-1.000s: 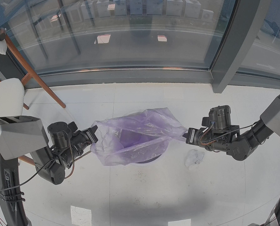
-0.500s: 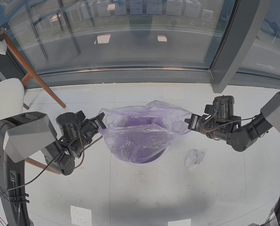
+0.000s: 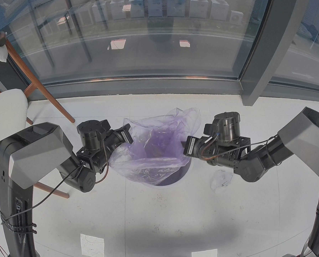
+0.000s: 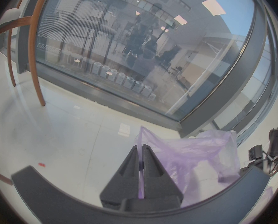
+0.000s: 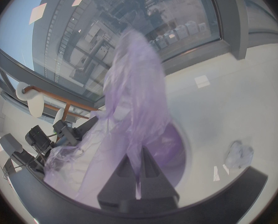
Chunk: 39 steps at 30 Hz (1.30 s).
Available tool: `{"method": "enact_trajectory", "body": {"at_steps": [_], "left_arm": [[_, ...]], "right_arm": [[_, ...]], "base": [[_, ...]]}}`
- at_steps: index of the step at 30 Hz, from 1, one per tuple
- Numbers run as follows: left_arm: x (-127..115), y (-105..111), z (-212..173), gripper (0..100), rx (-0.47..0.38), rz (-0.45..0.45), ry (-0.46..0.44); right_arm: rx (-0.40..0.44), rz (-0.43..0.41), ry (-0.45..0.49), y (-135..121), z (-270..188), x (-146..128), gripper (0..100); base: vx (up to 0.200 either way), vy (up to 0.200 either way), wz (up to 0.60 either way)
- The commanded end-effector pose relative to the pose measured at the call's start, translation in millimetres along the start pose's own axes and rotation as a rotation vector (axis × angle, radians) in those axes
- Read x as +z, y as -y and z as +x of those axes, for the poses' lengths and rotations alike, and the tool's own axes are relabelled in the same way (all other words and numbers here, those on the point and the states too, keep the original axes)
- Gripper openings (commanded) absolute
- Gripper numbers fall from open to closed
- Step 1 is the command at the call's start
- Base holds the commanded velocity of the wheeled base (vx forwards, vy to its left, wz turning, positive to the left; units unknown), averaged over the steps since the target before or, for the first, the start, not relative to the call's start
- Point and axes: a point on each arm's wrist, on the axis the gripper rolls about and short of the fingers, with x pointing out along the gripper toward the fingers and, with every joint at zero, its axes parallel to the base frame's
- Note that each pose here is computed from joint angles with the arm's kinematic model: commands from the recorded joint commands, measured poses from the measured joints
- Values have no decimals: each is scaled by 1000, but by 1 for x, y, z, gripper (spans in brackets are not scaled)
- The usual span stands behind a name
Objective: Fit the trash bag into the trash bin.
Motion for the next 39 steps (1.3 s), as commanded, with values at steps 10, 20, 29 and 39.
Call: {"method": "enact_trajectory", "body": {"at_steps": [10,20,29,39], "left_arm": [[-9,-49,-66,0,148,46,11],[-23,-52,-38,0,117,48,35],[-11,-37,12,0,65,49,76],[27,-13,69,0,-5,53,185]], "right_arm": [[-10,62,-222,-27,-22,-67,0],[-146,99,-172,19,-2,-46,0],[-196,40,-16,56,0,12,0],[-161,34,130,61,21,52,0]], "base": [[0,0,0],[0,0,0],[0,0,0],[0,0,0]]}}
